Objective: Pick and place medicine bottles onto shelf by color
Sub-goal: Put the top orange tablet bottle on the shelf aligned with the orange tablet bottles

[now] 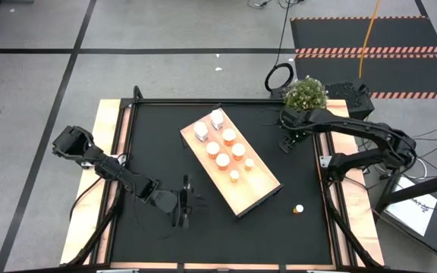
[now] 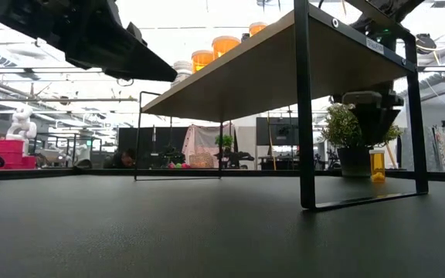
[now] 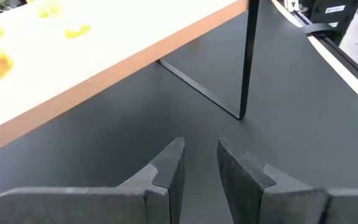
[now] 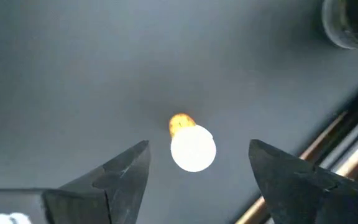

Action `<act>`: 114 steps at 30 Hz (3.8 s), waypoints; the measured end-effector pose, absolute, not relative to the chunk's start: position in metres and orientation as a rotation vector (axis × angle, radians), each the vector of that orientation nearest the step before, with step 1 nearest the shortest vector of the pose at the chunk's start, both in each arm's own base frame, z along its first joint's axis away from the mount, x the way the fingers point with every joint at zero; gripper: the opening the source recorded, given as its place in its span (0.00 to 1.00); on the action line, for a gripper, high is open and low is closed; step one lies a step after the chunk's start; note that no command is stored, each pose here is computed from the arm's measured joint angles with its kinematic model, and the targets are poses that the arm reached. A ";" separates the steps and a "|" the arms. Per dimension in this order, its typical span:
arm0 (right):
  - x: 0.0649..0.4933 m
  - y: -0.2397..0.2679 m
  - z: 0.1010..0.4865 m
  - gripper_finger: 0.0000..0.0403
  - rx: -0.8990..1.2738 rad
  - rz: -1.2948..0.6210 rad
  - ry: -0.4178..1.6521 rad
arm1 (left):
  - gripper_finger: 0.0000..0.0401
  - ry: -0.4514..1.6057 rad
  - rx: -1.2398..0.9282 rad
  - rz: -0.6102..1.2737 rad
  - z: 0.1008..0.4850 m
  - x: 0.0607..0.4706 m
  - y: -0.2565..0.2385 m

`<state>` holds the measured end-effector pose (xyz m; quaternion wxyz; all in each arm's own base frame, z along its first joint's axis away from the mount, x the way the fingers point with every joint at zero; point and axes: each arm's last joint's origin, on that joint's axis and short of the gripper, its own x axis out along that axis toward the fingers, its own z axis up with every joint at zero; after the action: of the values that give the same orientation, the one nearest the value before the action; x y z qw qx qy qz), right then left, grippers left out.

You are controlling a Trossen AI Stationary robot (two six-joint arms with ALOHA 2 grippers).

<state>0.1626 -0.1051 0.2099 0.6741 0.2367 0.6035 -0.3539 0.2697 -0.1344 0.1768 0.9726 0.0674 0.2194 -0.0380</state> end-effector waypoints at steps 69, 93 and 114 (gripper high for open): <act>0.162 -0.074 0.257 0.29 0.589 -0.737 1.229 | 0.24 0.423 0.080 -0.158 0.225 0.238 -0.141; 0.198 -0.003 0.361 0.29 0.277 -0.289 0.646 | 0.39 0.380 0.087 0.024 0.315 0.252 -0.128; 0.240 0.079 0.349 0.29 -0.297 0.065 0.567 | 0.60 0.259 0.068 0.110 0.368 0.266 -0.104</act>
<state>0.2405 0.0792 0.3495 0.9488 -0.1460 0.2784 0.0321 0.2664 -0.1038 0.3679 0.9896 0.0341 0.1288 0.0546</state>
